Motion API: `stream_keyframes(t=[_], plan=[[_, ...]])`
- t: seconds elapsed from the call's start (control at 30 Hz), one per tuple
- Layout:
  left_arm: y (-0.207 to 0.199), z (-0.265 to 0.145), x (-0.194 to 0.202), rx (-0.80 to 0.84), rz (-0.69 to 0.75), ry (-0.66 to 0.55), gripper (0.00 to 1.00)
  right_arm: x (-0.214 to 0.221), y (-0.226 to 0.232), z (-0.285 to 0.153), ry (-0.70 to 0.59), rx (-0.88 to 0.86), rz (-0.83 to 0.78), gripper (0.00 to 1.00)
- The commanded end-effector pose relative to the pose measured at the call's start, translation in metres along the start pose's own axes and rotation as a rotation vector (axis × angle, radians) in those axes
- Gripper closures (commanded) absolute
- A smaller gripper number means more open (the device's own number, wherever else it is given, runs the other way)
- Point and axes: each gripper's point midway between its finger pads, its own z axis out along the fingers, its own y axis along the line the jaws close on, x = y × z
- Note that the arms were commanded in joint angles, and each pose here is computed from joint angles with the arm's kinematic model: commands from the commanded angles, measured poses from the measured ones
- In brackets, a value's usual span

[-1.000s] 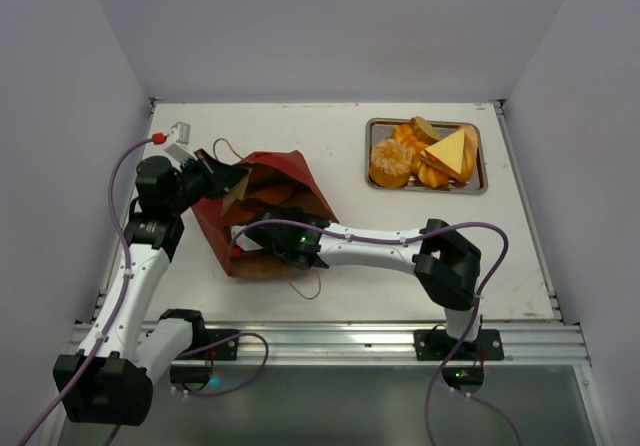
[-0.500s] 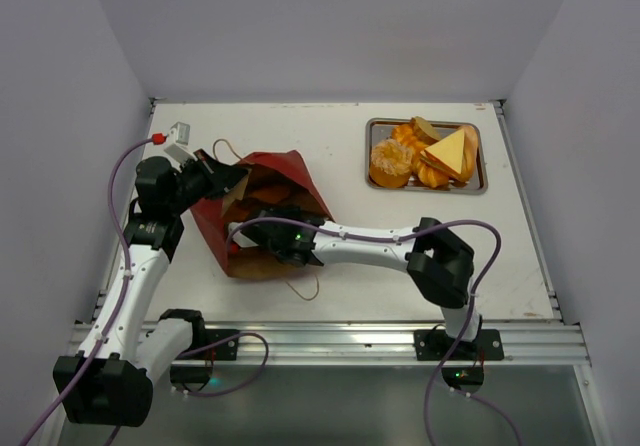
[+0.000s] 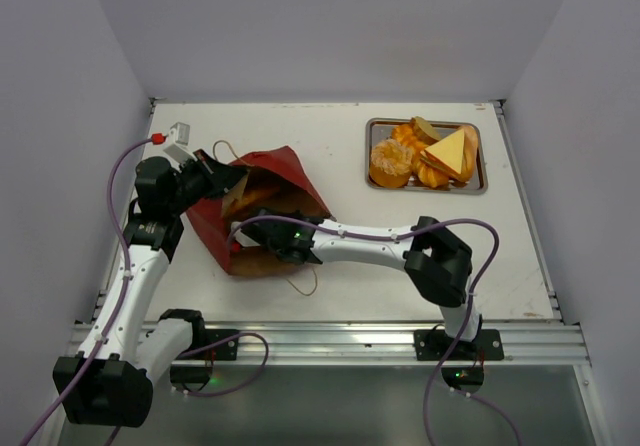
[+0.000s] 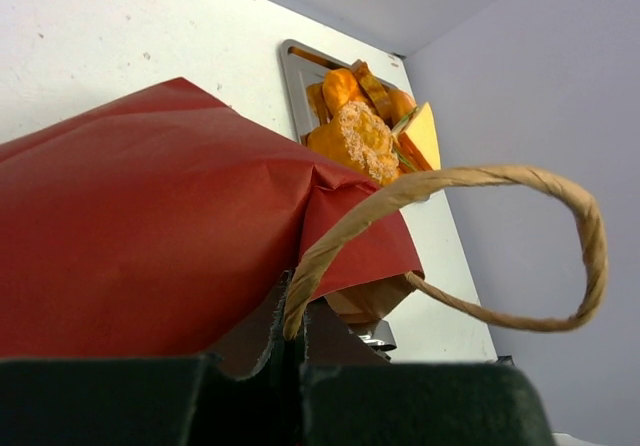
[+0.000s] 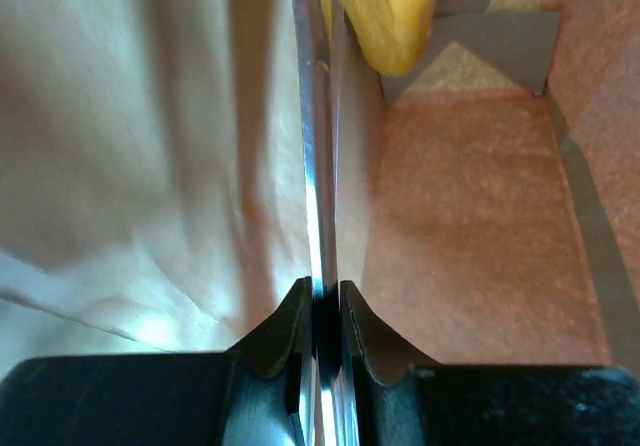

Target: Take the fake bread out of the paper bag

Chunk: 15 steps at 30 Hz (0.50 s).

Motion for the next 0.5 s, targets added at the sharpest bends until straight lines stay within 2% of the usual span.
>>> stream_keyframes(t=[0.0, 0.3, 0.47], plan=[[-0.013, -0.005, -0.005, 0.037, 0.026, -0.02, 1.0, -0.002, -0.019, -0.013, -0.022, 0.027, 0.023, 0.96], [-0.01, -0.004, -0.005, 0.026, 0.023, -0.024, 1.0, 0.0, -0.031, -0.034, -0.075, 0.032, 0.068, 0.97], [-0.008, -0.003, -0.003, 0.024, 0.019, -0.024, 1.0, -0.001, -0.042, -0.046, -0.109, 0.055, 0.093, 0.85]])
